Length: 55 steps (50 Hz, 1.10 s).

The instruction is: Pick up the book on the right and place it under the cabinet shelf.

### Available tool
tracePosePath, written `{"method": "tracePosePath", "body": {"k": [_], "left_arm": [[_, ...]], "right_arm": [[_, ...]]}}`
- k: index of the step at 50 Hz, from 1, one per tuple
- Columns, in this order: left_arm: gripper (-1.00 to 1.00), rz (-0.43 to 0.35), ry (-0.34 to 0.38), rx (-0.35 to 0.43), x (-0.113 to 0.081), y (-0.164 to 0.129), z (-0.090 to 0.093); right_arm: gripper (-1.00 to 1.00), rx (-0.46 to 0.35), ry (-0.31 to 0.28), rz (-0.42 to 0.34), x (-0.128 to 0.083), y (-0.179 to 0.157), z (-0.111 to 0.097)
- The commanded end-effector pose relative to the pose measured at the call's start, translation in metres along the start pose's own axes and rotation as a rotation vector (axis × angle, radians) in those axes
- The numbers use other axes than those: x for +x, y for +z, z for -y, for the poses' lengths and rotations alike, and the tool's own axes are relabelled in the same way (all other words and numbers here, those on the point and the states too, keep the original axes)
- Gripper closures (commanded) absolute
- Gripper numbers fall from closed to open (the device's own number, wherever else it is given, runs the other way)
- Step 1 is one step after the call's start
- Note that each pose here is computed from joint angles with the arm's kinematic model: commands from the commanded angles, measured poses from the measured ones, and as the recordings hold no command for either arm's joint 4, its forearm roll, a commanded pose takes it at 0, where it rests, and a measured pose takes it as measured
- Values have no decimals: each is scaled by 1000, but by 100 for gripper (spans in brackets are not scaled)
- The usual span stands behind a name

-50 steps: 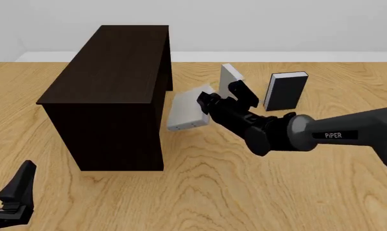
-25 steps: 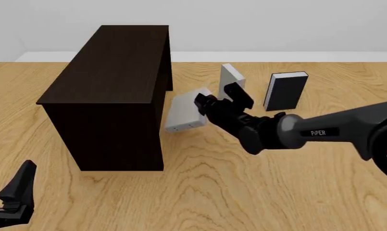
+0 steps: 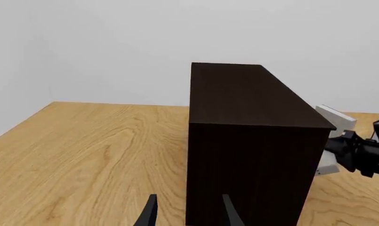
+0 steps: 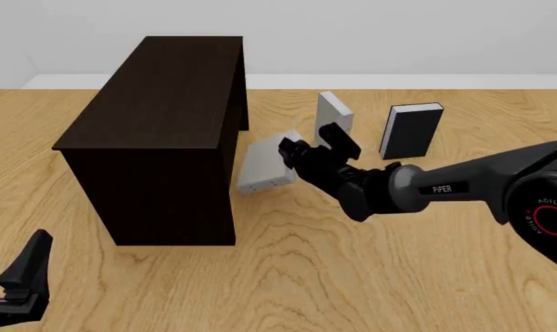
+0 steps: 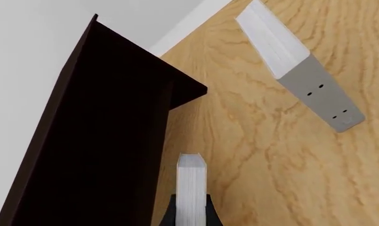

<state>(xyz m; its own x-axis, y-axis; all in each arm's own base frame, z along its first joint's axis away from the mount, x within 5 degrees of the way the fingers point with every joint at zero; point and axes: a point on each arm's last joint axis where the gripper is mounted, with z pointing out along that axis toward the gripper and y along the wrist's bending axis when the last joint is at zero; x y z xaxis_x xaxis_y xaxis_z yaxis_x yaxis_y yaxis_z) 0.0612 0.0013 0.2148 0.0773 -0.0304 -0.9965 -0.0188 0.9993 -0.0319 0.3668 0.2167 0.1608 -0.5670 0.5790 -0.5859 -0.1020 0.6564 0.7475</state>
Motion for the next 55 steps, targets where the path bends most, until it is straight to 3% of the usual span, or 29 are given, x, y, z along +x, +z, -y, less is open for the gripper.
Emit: {"method": "tracePosePath", "body": {"k": [1, 27, 55], "left_arm": [[-100, 0, -1, 0, 0, 0, 0], [-100, -1, -2, 0, 0, 1, 0], [-100, 4, -5, 0, -1, 0, 0]], "right_arm": [[100, -5, 27, 14, -4, 5, 1], [100, 27, 37, 5, 1, 18, 16], [100, 118, -44, -49, 2, 28, 32]]}}
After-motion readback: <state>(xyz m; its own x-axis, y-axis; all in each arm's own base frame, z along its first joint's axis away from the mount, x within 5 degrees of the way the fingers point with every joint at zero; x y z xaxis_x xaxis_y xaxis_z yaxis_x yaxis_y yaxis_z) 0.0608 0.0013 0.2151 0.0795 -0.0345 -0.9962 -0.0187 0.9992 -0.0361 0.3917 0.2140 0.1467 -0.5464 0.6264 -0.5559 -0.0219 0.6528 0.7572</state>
